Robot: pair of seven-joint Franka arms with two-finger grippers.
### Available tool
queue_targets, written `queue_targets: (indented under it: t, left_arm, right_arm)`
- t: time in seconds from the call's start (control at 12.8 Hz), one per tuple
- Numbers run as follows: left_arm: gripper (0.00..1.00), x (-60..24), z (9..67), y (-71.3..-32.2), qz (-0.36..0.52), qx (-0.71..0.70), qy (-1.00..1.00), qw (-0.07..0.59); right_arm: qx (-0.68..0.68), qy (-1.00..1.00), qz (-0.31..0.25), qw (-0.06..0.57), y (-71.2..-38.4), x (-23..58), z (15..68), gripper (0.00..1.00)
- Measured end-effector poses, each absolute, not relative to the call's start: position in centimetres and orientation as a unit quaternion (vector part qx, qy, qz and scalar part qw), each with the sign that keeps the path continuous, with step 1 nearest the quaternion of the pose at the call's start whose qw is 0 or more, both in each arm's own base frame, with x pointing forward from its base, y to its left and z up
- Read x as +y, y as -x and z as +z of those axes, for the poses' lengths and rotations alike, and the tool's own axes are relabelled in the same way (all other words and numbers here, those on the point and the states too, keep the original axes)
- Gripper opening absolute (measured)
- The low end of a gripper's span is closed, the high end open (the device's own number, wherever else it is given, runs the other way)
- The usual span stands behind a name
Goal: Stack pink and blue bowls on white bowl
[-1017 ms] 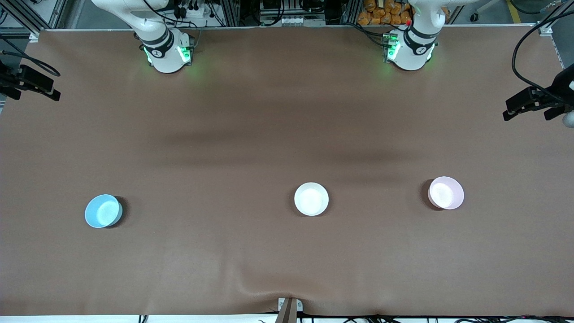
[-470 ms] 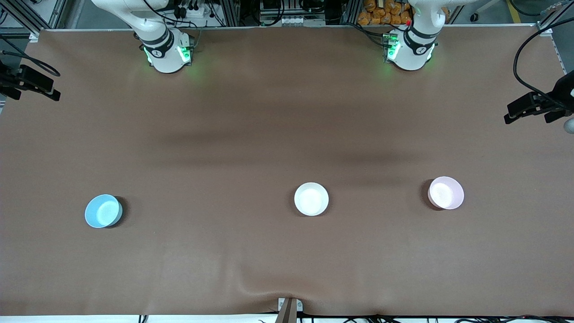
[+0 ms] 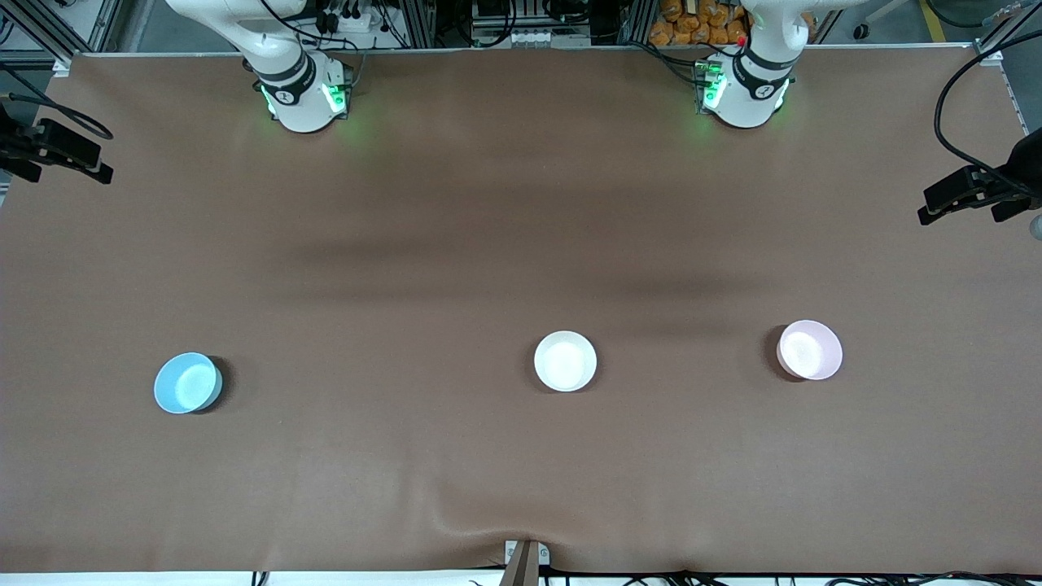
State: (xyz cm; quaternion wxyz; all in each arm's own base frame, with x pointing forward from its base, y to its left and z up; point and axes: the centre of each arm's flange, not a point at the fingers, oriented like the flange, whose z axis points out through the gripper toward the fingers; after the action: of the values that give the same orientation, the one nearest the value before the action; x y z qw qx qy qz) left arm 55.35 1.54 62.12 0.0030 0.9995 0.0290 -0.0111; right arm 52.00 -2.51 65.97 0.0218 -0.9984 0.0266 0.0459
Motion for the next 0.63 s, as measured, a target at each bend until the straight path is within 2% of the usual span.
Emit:
queue_targets:
  t: [0.63]
  left_arm:
    - [1.00, 1.39, 61.83, -55.12, -0.023, 0.033, -0.999, 0.003]
  right_arm:
    - [0.026, 0.998, 0.048, 0.022, -52.15, -2.39, 65.71, 1.00]
